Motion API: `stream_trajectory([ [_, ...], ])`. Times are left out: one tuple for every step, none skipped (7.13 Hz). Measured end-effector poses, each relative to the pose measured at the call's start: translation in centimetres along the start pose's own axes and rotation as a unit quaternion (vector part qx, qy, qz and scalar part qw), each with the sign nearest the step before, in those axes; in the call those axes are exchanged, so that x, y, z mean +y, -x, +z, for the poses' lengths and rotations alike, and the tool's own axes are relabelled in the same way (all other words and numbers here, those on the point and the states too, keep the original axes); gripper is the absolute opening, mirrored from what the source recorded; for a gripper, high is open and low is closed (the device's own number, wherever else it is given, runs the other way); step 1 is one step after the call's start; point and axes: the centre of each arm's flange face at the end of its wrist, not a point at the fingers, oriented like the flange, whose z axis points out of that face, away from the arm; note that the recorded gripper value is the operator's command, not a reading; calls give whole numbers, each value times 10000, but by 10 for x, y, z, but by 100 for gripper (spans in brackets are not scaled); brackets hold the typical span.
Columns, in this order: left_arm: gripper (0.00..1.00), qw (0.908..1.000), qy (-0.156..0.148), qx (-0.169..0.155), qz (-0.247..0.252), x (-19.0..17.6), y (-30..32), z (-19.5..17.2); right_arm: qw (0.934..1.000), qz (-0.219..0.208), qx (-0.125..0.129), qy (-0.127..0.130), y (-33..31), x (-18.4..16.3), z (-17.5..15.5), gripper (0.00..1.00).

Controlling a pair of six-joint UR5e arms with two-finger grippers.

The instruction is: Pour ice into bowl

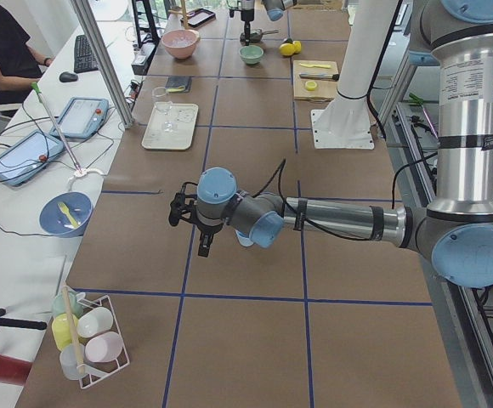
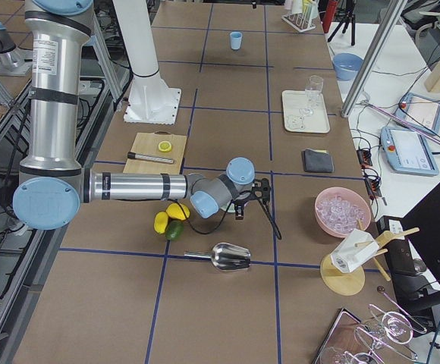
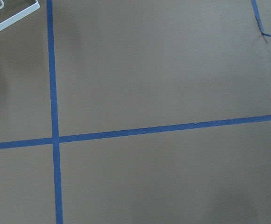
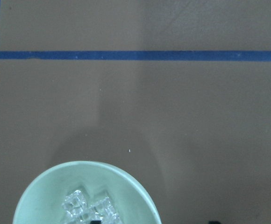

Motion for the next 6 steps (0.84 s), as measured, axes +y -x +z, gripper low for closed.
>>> stream_trajectory([
  [100,10000,-31,-79,-15,-1,1,0,9999,53,3,-96,-13,-3,-13,100],
  [100,9996,-97,-254,-9,-2,6,1,9999,45,64,-140,-28,-6,-23,100],
  [100,9988,-155,-458,55,-2,12,3,9997,-45,182,-140,-43,-13,-35,100],
  [100,9978,-154,-610,201,-1,20,5,9991,-218,338,-96,-58,-26,-53,100],
  [100,9970,-120,-672,358,3,25,6,9980,-398,498,1,-71,-43,-73,100],
  [100,9965,-92,-708,435,5,31,4,9959,-584,685,128,-81,-60,-95,100],
])
